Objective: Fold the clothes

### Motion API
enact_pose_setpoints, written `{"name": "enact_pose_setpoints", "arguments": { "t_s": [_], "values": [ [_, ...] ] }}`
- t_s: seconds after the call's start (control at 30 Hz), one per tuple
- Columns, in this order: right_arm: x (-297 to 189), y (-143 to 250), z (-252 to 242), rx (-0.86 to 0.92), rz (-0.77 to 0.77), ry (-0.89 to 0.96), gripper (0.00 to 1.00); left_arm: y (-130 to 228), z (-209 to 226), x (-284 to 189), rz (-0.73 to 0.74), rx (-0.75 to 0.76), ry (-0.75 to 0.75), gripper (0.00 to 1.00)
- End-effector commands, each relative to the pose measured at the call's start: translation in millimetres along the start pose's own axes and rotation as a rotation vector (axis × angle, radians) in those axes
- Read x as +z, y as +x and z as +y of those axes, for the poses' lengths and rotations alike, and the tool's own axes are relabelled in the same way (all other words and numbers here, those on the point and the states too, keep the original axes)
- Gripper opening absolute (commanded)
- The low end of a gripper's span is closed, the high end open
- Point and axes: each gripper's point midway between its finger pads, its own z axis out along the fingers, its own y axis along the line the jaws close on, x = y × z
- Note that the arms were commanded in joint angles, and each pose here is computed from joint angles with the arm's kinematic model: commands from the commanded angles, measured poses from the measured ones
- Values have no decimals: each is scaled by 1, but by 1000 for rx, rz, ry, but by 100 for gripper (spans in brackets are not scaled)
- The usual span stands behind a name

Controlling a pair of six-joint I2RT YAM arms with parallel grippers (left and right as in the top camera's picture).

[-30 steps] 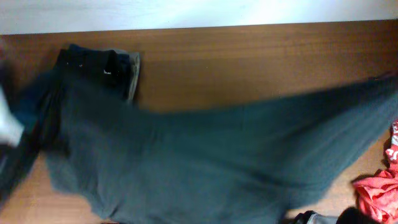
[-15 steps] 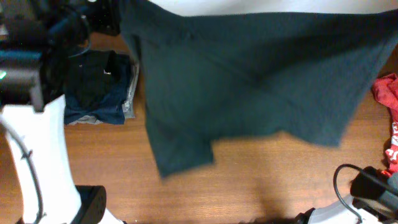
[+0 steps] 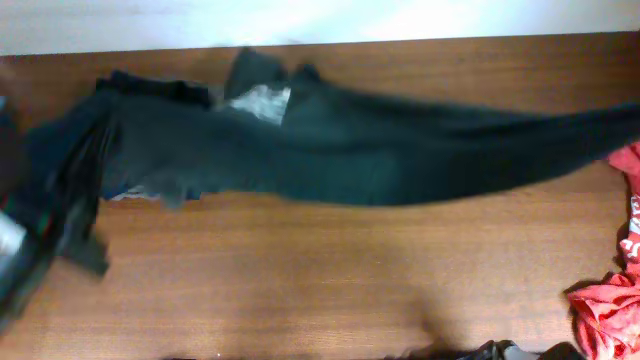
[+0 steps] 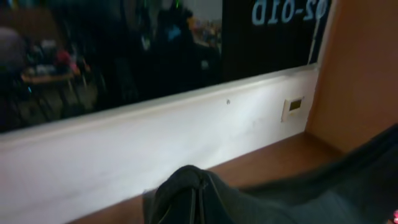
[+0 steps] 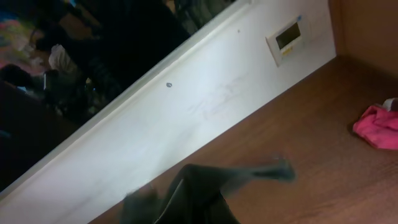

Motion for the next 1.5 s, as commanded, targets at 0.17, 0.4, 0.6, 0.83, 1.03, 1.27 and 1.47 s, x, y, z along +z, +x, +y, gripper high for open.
{"name": "enact_pose_setpoints", "arguments": {
  "t_s": [0.17, 0.4, 0.6, 0.83, 1.03, 1.27, 1.47],
  "values": [
    [-5, -1, -4, -7, -22, 39, 4, 12, 21, -11, 44, 50, -145, 0],
    [51, -3, -35, 68, 116, 25, 4, 69, 62, 103, 288, -18, -125, 0],
    [174, 37, -67, 108, 413, 2, 4, 144, 94, 213, 479, -82, -79, 0],
    [323, 96, -115, 111, 583, -1, 5, 268, 117, 330, 666, -145, -27, 4],
    [416, 148, -151, 81, 619, -9, 18, 351, 138, 401, 685, -213, -46, 22],
    [421, 131, -155, 50, 560, -68, 99, 323, 154, 409, 577, -215, -72, 99],
    [348, 70, -147, 86, 494, -164, 99, 250, 159, 344, 549, -224, -116, 99]
  ]
}}
